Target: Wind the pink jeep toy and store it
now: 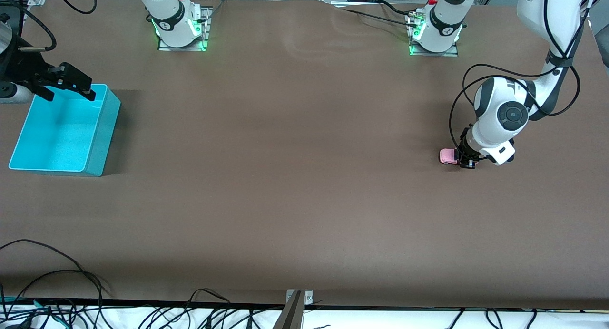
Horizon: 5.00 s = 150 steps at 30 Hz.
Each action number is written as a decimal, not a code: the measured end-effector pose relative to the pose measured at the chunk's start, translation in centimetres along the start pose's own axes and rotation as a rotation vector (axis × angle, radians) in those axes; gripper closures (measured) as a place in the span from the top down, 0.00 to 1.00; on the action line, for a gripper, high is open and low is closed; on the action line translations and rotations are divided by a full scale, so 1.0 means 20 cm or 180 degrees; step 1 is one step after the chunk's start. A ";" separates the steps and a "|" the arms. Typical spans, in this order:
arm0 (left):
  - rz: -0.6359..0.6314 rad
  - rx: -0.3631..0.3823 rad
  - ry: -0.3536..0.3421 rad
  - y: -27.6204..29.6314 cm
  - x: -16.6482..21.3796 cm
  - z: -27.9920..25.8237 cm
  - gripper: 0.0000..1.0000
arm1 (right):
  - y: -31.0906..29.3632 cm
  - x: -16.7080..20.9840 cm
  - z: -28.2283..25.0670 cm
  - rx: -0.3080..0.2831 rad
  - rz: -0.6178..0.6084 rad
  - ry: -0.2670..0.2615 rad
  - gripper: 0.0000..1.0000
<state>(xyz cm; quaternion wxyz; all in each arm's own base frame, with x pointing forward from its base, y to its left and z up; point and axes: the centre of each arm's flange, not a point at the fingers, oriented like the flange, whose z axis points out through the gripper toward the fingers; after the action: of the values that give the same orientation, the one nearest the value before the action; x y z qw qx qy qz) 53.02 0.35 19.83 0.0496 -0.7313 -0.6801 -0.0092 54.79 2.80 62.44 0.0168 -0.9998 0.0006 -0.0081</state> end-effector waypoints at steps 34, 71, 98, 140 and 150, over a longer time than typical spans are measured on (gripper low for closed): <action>-0.0165 0.0004 -0.0079 0.01 0.04 0.00 0.50 | 0.00 0.00 0.00 0.0000 0.0001 0.0000 1.00; -0.0195 0.0001 0.0083 0.00 0.39 0.04 0.50 | 0.00 0.00 0.00 0.0000 0.0001 -0.0001 1.00; -0.0179 -0.0006 0.0224 -0.02 0.75 0.07 0.50 | 0.00 0.00 0.00 0.0000 0.0001 -0.0001 1.00; -0.0066 -0.0108 0.0285 -0.02 1.01 0.09 0.75 | 0.00 0.00 0.00 0.0000 0.0002 -0.0005 1.00; -0.0084 0.0040 0.0395 -0.01 1.02 -0.20 1.00 | 0.00 0.00 0.00 0.0000 0.0003 -0.0008 1.00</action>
<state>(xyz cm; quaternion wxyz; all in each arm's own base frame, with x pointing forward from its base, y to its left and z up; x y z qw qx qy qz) 54.66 20.36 25.45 0.0961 -0.7200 -0.6854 -0.0509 54.79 2.76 62.36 0.0167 -0.9998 0.0010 -0.0069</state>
